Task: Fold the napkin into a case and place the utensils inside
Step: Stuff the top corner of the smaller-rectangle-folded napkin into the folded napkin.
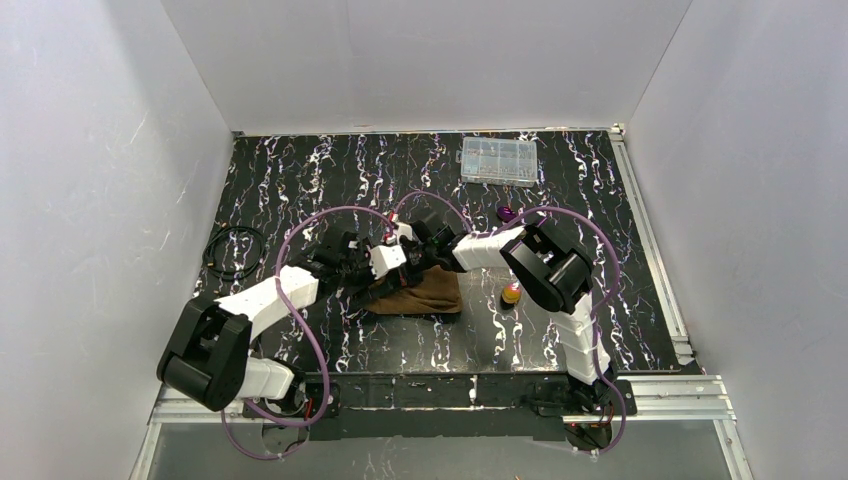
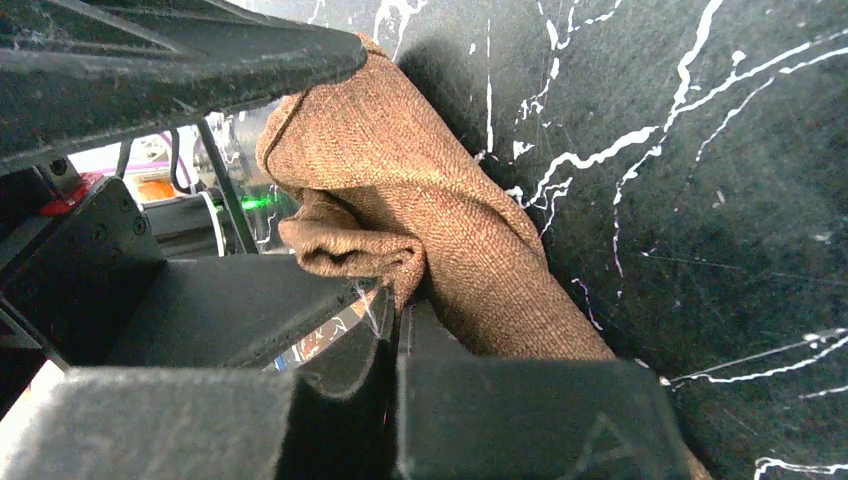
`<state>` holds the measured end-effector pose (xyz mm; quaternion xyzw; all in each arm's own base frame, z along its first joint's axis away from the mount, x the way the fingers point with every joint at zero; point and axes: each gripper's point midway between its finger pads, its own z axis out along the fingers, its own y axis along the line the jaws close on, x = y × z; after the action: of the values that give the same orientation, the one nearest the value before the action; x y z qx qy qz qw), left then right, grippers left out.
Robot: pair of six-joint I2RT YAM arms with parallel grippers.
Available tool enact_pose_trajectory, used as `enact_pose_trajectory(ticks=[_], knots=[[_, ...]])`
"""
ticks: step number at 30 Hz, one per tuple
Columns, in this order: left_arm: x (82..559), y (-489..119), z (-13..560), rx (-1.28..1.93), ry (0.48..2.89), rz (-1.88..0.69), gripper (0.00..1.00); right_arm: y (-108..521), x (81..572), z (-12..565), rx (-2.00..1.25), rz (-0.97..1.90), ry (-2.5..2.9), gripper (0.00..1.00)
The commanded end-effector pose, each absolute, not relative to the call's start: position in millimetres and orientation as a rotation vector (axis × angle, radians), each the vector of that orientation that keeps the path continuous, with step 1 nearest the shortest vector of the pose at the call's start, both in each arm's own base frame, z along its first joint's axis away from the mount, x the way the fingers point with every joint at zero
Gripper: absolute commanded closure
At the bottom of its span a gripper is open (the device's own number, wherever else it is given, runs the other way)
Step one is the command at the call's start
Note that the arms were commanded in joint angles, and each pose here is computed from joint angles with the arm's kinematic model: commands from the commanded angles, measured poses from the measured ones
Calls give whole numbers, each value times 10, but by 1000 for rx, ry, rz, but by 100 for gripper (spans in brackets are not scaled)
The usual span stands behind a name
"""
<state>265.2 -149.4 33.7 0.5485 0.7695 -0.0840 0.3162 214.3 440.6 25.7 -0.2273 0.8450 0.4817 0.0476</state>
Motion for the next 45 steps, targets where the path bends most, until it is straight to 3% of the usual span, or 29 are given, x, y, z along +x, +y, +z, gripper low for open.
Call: enact_pose_trajectory(ticks=[1,5,10,15,19,28,33,42,44,45], knots=[[2691,-1376,339,1474,2038,-140,30,4101,1838,-217,-681,1322,2787,99],[2752,-1407,384,1436,2045,-144,35,4103,1823,-215,-685,1336,2786,99],[2834,-1399,446,1400,2051,-129,52,4084,1795,-217,-690,1346,2787,99],[2872,-1414,535,1367,2067,-142,54,4105,1789,-189,-700,1368,2773,99],[2815,-1437,497,1392,2063,-175,67,4140,1807,-119,-705,1392,2756,99],[2751,-1523,591,1374,2068,-250,69,4240,1911,-47,-704,1383,2763,99],[2759,-1579,677,1356,2057,-283,75,4220,1951,-24,-677,1336,2797,99],[2607,-1645,676,1370,2050,-368,97,4308,2065,99,-675,1303,2798,99],[2593,-1627,661,1375,2052,-361,97,4315,2088,117,-675,1293,2798,99],[2585,-1620,655,1374,2059,-360,92,4318,2093,118,-675,1292,2800,99]])
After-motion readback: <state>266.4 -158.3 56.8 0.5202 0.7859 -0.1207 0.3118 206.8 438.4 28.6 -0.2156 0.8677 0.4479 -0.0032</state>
